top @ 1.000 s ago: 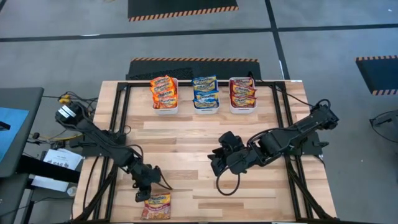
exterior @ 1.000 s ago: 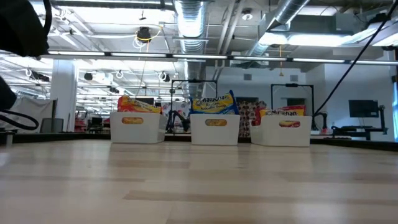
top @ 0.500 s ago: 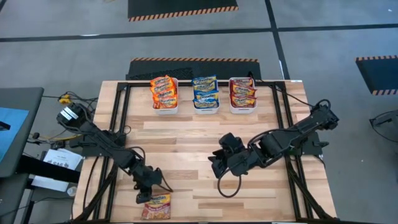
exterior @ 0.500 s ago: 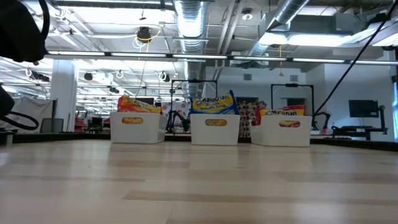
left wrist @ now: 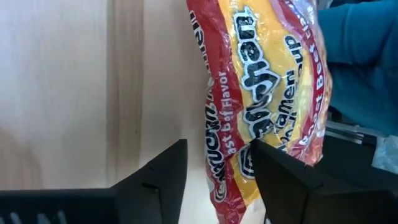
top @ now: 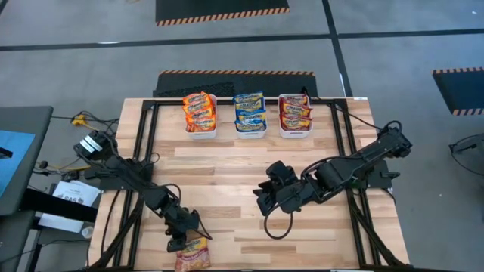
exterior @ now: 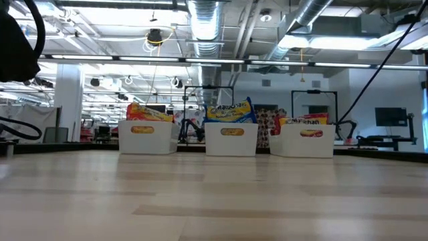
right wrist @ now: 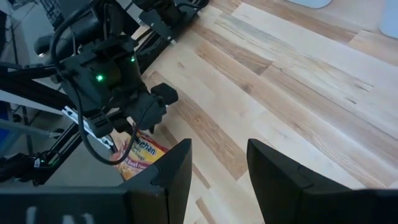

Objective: Sort Maruchan noodles
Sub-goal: Put the red noodle pack into the right white bin

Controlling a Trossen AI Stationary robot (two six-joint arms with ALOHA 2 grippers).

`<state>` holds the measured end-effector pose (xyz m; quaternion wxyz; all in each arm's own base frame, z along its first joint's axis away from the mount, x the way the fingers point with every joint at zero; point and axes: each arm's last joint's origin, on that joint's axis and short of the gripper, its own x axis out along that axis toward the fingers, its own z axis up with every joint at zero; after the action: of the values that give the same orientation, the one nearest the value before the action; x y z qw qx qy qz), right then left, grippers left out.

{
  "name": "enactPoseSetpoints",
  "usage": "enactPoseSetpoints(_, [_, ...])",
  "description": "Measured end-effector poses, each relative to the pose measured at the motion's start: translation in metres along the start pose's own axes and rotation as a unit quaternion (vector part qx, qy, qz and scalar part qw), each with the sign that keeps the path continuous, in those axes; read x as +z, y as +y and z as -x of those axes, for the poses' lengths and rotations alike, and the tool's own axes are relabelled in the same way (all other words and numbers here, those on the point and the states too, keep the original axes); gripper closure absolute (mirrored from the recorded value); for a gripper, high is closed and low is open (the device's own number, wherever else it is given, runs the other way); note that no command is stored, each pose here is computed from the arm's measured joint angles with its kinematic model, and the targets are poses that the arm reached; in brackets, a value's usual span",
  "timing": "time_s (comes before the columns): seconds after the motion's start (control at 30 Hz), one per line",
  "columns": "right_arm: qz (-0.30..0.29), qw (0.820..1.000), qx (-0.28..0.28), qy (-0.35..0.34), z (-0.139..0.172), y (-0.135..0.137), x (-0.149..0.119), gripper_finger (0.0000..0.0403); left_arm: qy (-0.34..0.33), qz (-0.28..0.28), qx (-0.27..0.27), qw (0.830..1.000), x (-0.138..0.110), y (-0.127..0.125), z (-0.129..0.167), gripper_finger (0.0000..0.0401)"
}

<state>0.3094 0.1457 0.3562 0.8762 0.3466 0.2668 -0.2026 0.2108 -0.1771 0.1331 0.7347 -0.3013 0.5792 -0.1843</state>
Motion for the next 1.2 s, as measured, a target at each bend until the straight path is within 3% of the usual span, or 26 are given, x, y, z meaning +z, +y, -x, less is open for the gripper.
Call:
enactPoseSetpoints(0.13, [0.000, 1.000, 0.000, 0.000, 0.000, 0.000, 0.000, 0.0223, 0.001, 0.000, 0.001, 1.000, 0.000, 0.000, 0.001, 0.0276])
enactPoseSetpoints(0.37, [-0.012, 1.000, 0.002, 0.005, 0.000, 0.000, 0.000, 0.0223, -0.001, 0.004, -0.001, 1.000, 0.000, -0.001, 0.001, 0.0391])
enactPoseSetpoints(0.6, [-0.012, 1.000, 0.004, 0.008, 0.000, 0.000, -0.001, 0.0223, -0.022, -0.009, -0.017, 1.000, 0.006, -0.004, 0.007, 0.0401])
enactPoseSetpoints(0.93, [0.009, 1.000, -0.002, 0.004, -0.003, -0.002, 0.005, 0.0223, -0.096, -0.051, -0.033, 0.994, 0.026, -0.002, 0.051, 0.0401])
enactPoseSetpoints(1.2, [0.125, 0.990, 0.024, 0.061, -0.013, -0.009, 0.017, 0.0223, -0.143, -0.072, -0.011, 0.987, 0.037, 0.009, 0.086, 0.0401])
